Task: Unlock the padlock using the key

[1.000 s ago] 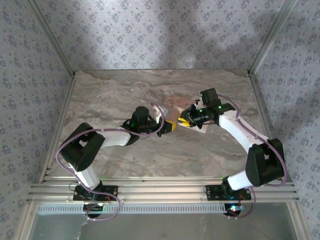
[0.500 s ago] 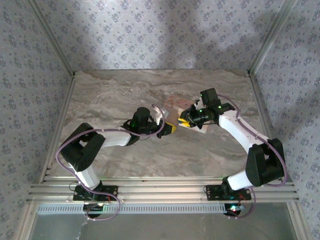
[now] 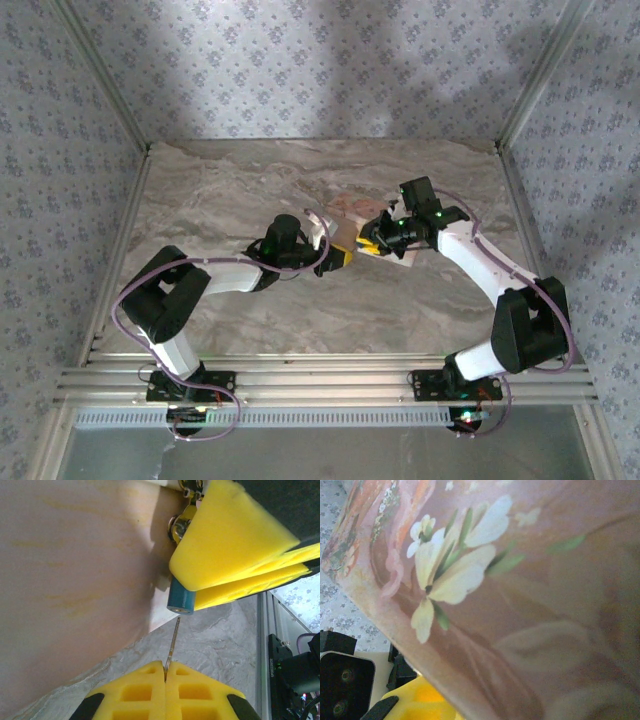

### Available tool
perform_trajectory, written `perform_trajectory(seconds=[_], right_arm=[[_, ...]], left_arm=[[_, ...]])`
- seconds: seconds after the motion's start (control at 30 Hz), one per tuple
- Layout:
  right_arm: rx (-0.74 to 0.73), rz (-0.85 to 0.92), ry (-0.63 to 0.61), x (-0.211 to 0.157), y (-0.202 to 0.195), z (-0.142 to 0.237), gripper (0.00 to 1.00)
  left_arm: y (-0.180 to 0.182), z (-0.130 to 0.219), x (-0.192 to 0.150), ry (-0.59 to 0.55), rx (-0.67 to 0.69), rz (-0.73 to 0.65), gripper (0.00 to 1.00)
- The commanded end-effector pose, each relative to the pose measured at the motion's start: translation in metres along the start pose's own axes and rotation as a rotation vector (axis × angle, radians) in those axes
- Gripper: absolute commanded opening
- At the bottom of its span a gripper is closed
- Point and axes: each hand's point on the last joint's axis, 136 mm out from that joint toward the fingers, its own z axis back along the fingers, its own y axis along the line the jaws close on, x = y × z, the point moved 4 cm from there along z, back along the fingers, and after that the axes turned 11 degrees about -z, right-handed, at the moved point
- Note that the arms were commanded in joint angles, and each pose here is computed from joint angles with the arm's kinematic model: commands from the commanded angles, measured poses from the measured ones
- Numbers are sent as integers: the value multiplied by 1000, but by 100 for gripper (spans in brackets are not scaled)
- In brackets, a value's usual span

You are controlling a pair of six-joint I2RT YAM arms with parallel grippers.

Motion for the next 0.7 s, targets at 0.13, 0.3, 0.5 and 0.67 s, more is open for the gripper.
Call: perform_trajectory(seconds=[0.13, 0.3, 0.5, 0.67], right_arm=[[35, 69, 11, -6, 13, 5, 0], [32, 73, 7, -6, 13, 4, 0], [23, 76, 4, -6, 12, 4, 0], [12, 87, 2, -8, 10, 3, 0]], left_arm=[[-4, 0, 21, -53, -3, -42, 0], [-6, 0, 22, -63, -13, -46, 0], [-7, 3, 25, -81, -8, -53, 0], [-9, 6, 29, -91, -4, -48, 0]])
